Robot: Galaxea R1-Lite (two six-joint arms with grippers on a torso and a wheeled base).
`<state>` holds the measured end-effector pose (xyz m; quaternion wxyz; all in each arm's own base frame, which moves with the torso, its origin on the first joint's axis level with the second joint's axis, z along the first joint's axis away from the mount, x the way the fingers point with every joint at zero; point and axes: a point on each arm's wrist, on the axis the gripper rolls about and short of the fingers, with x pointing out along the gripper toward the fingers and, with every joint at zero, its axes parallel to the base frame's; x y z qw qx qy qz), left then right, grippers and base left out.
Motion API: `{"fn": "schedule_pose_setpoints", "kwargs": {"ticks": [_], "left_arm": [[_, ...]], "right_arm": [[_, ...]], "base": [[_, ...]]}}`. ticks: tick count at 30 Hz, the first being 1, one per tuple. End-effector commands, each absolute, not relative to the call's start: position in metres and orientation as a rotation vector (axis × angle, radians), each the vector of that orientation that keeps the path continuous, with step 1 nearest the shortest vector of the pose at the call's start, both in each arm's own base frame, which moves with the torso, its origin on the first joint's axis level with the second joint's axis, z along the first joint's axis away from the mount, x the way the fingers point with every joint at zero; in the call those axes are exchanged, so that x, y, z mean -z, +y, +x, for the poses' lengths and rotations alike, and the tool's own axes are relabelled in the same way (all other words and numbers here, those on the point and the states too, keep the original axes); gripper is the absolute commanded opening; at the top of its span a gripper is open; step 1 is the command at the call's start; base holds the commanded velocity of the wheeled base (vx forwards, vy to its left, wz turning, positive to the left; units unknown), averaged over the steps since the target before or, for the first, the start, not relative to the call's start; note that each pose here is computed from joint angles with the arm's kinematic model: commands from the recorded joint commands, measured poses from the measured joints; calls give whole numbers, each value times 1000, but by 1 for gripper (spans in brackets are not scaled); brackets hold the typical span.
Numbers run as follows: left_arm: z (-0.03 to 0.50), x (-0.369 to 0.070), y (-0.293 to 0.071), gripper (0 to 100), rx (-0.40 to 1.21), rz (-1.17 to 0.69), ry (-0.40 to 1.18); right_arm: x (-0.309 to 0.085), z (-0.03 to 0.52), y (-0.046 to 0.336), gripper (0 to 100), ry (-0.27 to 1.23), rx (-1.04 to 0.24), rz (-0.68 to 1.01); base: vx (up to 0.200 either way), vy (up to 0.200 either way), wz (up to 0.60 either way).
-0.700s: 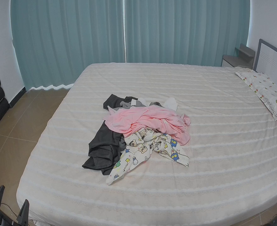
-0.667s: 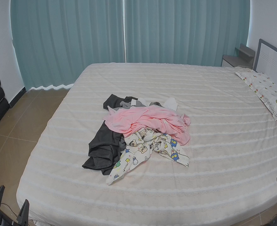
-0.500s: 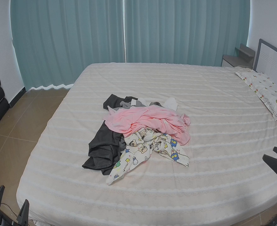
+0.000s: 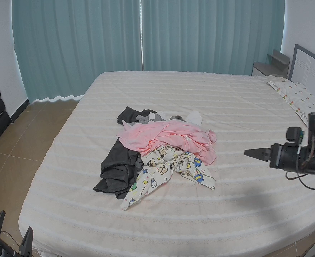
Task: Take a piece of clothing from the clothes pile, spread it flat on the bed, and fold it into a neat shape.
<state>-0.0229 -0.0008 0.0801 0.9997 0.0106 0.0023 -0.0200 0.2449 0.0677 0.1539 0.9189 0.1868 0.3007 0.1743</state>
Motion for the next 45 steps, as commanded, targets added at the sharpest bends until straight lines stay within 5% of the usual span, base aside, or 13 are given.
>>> {"fn": "schedule_pose_setpoints", "kwargs": {"ticks": [1,36,37,45], "left_arm": [[-23,-75,-1,100,40,21,6],[-23,-75,-1,100,40,21,6],[-23,-75,-1,100,40,21,6],[-23,-75,-1,100,40,21,6]], "right_arm": [[16,386,120,100,874,-261,475],[51,420,139,100,888,-311,365],[50,421,140,0,888,-318,360],[51,420,139,0,887,-329,341]], "base": [[0,0,0],[0,0,0],[0,0,0],[0,0,0]]}}
